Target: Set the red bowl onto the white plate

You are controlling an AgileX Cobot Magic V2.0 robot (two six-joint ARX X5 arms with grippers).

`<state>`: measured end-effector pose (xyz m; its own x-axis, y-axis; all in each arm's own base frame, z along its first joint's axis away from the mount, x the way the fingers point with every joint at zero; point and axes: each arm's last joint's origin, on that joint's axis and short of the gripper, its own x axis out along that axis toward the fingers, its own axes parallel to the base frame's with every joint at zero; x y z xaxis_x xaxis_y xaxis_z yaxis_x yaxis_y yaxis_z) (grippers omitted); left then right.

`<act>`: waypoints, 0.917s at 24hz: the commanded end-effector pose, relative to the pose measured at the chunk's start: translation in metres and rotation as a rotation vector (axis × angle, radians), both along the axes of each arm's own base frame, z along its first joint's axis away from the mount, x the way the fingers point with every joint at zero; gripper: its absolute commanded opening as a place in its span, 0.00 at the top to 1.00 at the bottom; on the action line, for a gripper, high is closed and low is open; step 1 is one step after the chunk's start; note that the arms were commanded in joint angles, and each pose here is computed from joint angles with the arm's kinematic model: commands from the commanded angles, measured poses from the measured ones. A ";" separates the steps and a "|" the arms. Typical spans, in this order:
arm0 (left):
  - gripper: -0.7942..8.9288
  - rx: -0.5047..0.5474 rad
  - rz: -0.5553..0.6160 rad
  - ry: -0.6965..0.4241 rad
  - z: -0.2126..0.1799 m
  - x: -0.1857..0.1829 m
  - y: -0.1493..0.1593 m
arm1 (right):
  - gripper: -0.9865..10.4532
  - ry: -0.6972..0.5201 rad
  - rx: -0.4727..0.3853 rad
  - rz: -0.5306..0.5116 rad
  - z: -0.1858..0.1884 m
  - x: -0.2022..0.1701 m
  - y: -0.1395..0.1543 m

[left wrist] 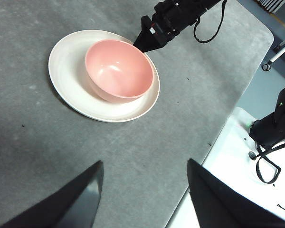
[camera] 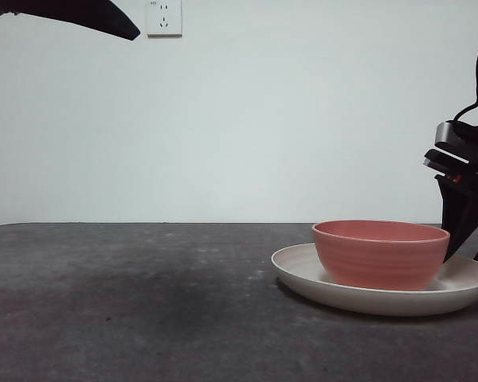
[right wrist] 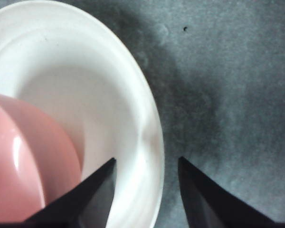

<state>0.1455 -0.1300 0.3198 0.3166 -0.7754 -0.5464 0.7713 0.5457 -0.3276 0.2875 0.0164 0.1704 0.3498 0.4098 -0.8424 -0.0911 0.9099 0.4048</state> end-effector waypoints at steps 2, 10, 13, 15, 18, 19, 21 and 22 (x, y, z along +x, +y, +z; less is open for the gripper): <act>0.63 -0.005 -0.014 -0.014 0.002 0.001 -0.002 | 0.82 0.017 -0.002 -0.008 -0.006 0.005 0.000; 0.63 -0.004 -0.013 -0.008 0.001 0.001 -0.002 | 0.91 0.044 -0.019 -0.019 -0.012 0.006 0.000; 0.63 -0.003 -0.013 -0.007 0.001 0.000 -0.002 | 0.91 0.042 -0.018 -0.018 -0.012 0.006 0.000; 0.63 -0.002 -0.013 -0.007 0.001 0.000 -0.002 | 0.91 0.044 -0.016 -0.021 -0.012 0.006 0.000; 0.63 -0.002 -0.013 -0.007 0.001 0.000 -0.002 | 0.91 0.026 -0.004 -0.031 -0.005 0.004 0.000; 0.63 -0.002 -0.013 -0.007 0.001 0.000 -0.002 | 0.91 0.009 0.005 -0.035 0.000 0.003 0.000; 0.63 -0.002 -0.013 -0.008 0.001 0.000 -0.002 | 0.91 -0.021 0.033 -0.040 0.010 0.001 0.000; 0.63 -0.002 -0.013 -0.008 0.001 0.000 -0.002 | 0.91 -0.033 0.048 -0.044 0.015 -0.001 0.000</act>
<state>0.1454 -0.1298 0.3195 0.3155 -0.7738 -0.5493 0.7698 0.5472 -0.3287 0.2836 0.0166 0.1844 0.3899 0.4256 -0.8166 -0.0787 0.8989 0.4310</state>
